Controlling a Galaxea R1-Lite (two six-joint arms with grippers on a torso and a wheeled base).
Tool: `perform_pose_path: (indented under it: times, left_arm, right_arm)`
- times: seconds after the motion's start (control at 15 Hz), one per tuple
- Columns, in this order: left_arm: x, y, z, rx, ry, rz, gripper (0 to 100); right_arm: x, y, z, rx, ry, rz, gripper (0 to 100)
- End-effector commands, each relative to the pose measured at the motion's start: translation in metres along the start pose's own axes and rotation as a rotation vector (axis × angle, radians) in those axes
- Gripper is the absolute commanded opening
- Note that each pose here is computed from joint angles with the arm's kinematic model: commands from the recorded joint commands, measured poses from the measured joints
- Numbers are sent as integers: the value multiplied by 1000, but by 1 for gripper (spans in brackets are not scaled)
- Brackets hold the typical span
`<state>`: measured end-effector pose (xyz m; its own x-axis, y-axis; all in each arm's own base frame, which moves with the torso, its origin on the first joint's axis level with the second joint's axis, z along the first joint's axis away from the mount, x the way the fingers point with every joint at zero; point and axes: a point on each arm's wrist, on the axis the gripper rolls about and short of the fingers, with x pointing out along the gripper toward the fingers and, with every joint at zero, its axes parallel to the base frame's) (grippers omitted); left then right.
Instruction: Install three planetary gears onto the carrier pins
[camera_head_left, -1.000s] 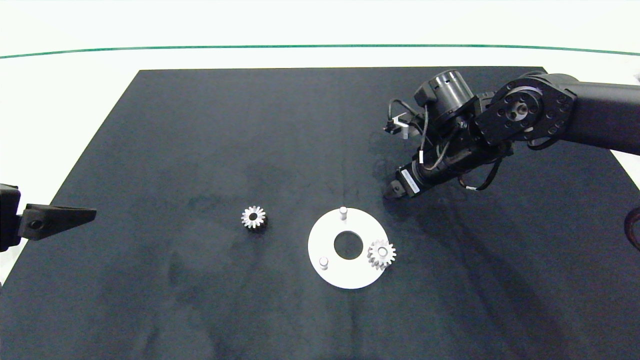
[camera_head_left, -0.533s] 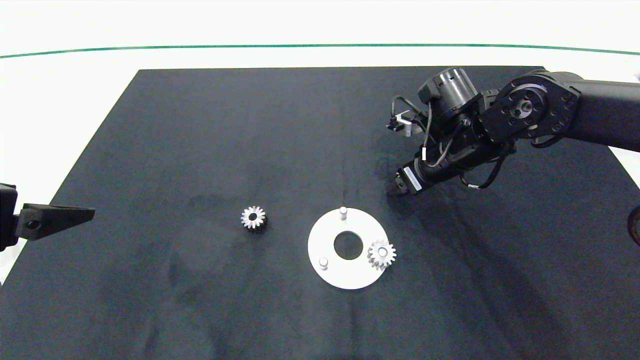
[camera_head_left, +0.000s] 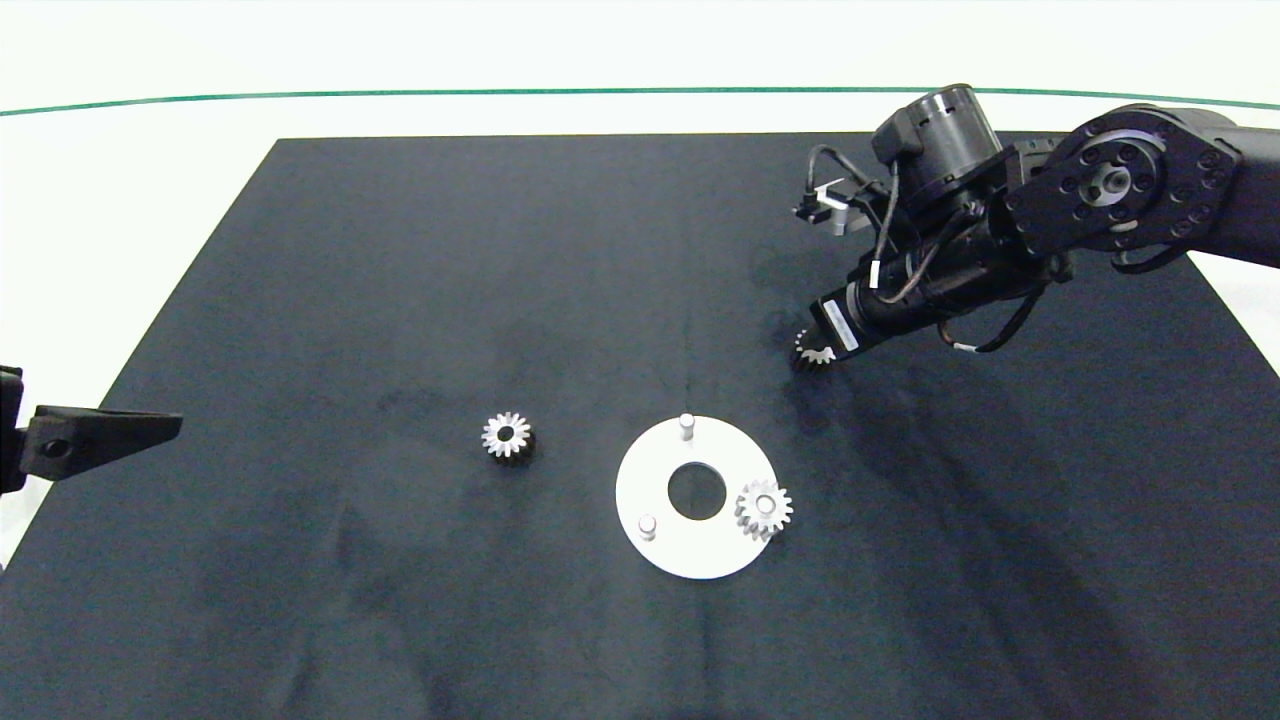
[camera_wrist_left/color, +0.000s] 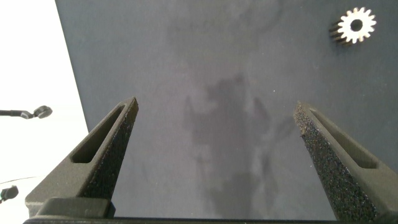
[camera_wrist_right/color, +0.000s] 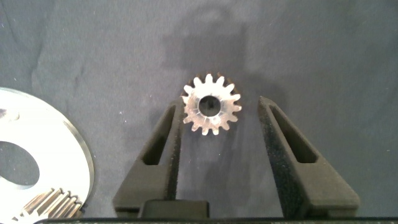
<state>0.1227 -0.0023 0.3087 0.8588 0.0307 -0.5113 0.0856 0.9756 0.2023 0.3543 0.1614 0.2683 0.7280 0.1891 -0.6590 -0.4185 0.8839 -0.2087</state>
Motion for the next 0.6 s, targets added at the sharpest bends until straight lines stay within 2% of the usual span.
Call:
perform_pose_path:
  times: [0.07, 0.2, 0.4, 0.47, 0.6]
  left_arm:
    - [-2, 0, -1, 1, -2, 1, 100]
    - [-2, 0, -1, 2, -4, -1, 100]
    - [-2, -1, -1, 3, -4, -2, 100]
    - [-2, -1, -1, 3, -1, -3, 100]
    - [-2, -1, -1, 4, -3, -4, 100]
  right_arm:
    - [-3, -1, 3, 4, -27, -5, 45]
    - [-2, -4, 4, 13, -41, -8, 40]
    - [-3, -5, 5, 16, -52, -10, 40]
    - [-4, -5, 5, 16, -53, -10, 100]
    - [-4, -4, 5, 15, -55, -9, 100]
